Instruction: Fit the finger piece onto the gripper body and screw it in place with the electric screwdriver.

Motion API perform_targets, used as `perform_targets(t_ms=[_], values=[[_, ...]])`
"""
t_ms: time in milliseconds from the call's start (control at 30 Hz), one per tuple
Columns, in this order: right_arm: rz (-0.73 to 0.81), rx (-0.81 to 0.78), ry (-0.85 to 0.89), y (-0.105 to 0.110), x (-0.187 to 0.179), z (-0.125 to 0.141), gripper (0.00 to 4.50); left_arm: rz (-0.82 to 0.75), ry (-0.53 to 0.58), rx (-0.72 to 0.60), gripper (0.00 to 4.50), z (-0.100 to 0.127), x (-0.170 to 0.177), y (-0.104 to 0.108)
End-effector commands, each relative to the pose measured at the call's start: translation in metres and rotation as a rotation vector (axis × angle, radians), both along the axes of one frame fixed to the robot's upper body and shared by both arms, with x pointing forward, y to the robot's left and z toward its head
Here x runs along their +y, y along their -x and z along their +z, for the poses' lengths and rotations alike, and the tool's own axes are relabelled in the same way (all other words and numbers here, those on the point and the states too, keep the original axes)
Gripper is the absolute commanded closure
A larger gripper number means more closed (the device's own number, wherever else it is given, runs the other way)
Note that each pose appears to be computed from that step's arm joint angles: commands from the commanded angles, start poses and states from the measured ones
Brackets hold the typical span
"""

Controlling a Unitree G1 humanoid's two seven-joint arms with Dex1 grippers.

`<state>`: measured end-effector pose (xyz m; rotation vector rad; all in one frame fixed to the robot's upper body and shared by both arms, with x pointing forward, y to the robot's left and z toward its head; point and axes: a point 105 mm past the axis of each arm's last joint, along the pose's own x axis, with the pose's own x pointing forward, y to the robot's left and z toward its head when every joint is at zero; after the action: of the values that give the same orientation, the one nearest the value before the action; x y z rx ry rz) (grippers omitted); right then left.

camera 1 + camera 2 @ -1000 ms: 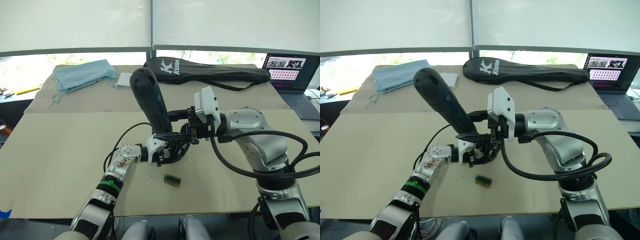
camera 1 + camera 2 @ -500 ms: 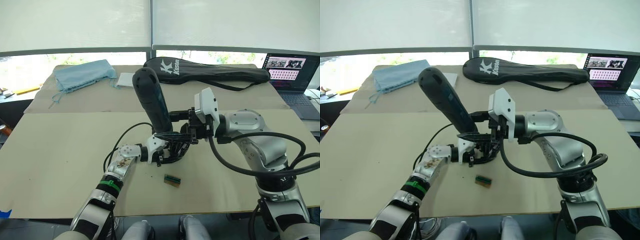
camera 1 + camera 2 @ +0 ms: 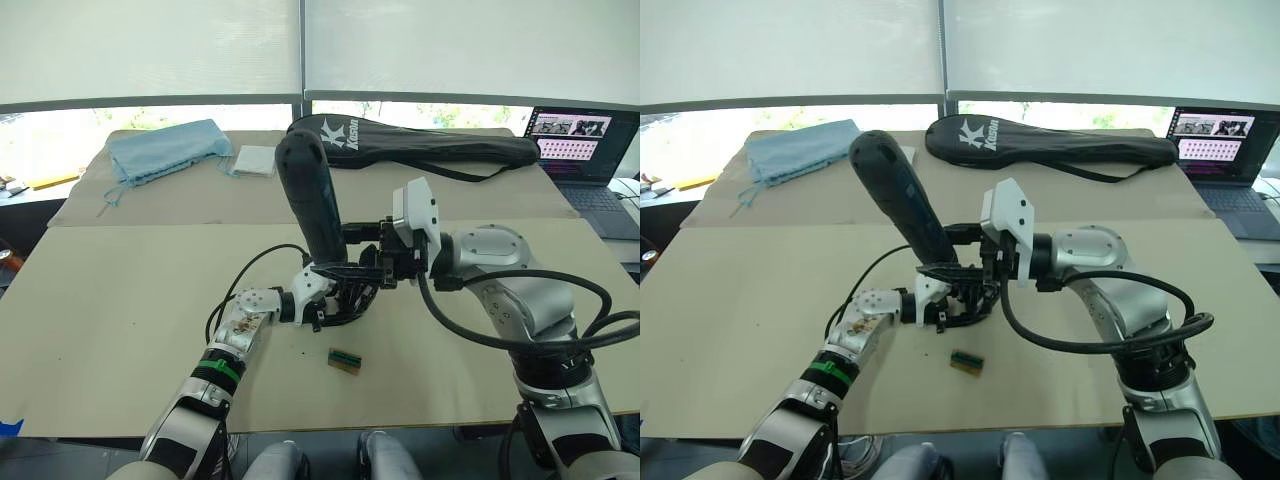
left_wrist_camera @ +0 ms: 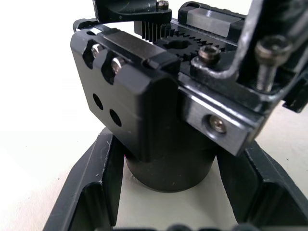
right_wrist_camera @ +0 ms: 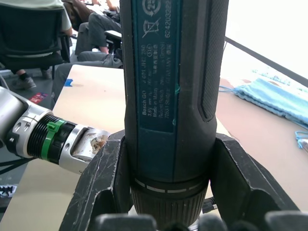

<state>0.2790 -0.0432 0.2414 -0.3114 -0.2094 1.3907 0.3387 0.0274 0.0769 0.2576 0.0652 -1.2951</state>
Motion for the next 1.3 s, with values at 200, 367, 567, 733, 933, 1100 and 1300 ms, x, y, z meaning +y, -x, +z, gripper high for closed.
perform_targets(t_ms=[200, 367, 567, 733, 933, 1100, 1300], values=[[-0.014, 0.022, -0.082, 0.008, -0.004, 0.025, 2.6, -0.014, 0.068, -0.084, 2.22, 0.03, -0.006, -0.006], [-0.044, 0.086, -0.106, 0.005, -0.006, 0.027, 2.6, -0.015, 0.069, -0.086, 2.22, 0.031, -0.007, -0.007], [-0.081, 0.203, -0.124, 0.001, -0.009, 0.023, 2.6, -0.018, 0.071, -0.09, 2.22, 0.032, -0.008, -0.008], [-0.075, 0.193, -0.153, 0.002, -0.009, 0.029, 2.6, -0.019, 0.069, -0.09, 2.22, 0.032, -0.008, -0.008], [-0.072, 0.105, -0.214, 0.002, -0.008, 0.048, 2.6, -0.019, 0.066, -0.09, 2.22, 0.032, -0.007, -0.008], [-0.091, 0.06, -0.176, -0.003, -0.009, 0.04, 2.6, -0.02, 0.067, -0.091, 2.22, 0.032, -0.008, -0.008], [-0.086, 0.03, -0.161, -0.004, -0.008, 0.037, 2.6, -0.018, 0.068, -0.088, 2.22, 0.032, -0.007, -0.007]])
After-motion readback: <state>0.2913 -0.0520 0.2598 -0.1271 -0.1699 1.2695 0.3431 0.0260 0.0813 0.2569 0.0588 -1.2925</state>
